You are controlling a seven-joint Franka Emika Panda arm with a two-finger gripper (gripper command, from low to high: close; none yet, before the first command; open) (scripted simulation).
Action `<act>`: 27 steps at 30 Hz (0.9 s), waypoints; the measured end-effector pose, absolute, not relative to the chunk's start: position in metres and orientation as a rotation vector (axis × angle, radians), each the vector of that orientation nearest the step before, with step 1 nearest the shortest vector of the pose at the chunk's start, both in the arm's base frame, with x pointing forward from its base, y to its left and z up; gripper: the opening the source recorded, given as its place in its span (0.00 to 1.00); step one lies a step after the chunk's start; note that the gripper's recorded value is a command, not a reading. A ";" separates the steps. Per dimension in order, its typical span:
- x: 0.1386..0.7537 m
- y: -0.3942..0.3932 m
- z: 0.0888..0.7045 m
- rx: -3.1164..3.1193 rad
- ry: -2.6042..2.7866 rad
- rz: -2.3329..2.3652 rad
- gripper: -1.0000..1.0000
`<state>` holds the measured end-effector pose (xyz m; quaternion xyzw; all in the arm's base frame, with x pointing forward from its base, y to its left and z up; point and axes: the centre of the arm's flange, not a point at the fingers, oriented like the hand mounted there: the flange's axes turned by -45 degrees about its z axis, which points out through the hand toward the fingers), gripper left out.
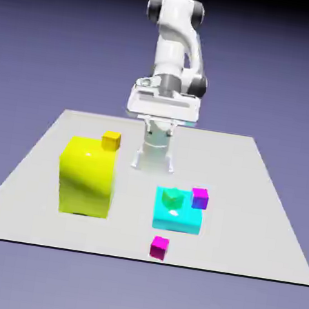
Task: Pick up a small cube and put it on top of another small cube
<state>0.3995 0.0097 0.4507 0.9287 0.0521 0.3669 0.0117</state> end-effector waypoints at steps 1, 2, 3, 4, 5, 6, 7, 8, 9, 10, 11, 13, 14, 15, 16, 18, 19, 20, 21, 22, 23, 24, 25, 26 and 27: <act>0.408 0.014 0.444 2.904 0.230 1.086 0.50; 0.416 0.018 0.437 2.910 0.297 1.027 0.50; 0.424 0.023 0.430 2.913 0.365 0.969 0.50; 0.431 0.027 0.422 2.913 0.433 0.910 0.50; 0.439 0.031 0.414 2.911 0.500 0.850 0.50; 0.446 0.036 0.405 2.906 0.567 0.791 0.50; 0.453 0.040 0.396 2.898 0.633 0.731 0.50; 0.459 0.045 0.387 2.888 0.700 0.671 0.50; 0.465 0.049 0.378 2.876 0.765 0.611 0.50; 0.472 0.053 0.368 2.861 0.830 0.551 0.50; 0.477 0.058 0.358 2.843 0.894 0.490 0.50; 0.488 0.069 0.338 2.799 1.027 0.369 0.50; 0.493 0.073 0.327 2.774 1.088 0.308 0.50; 0.497 0.076 0.316 2.747 1.147 0.247 0.50; 0.501 0.080 0.305 2.718 1.206 0.186 0.50; 0.509 0.087 0.282 2.652 1.319 0.063 0.50; 0.512 0.091 0.270 2.617 1.373 0.001 0.50; 0.515 0.094 0.259 2.578 1.427 -0.060 0.50; 0.518 0.098 0.247 2.537 1.480 -0.122 0.50; 0.520 0.101 0.235 2.494 1.531 -0.183 0.50; 0.523 0.104 0.223 2.450 1.580 -0.245 0.50; 0.524 0.107 0.211 2.403 1.627 -0.306 0.50; 0.526 0.110 0.199 2.354 1.672 -0.367 0.50; 0.527 0.113 0.186 2.303 1.716 -0.429 0.50; 0.527 0.114 0.180 2.276 1.737 -0.460 0.50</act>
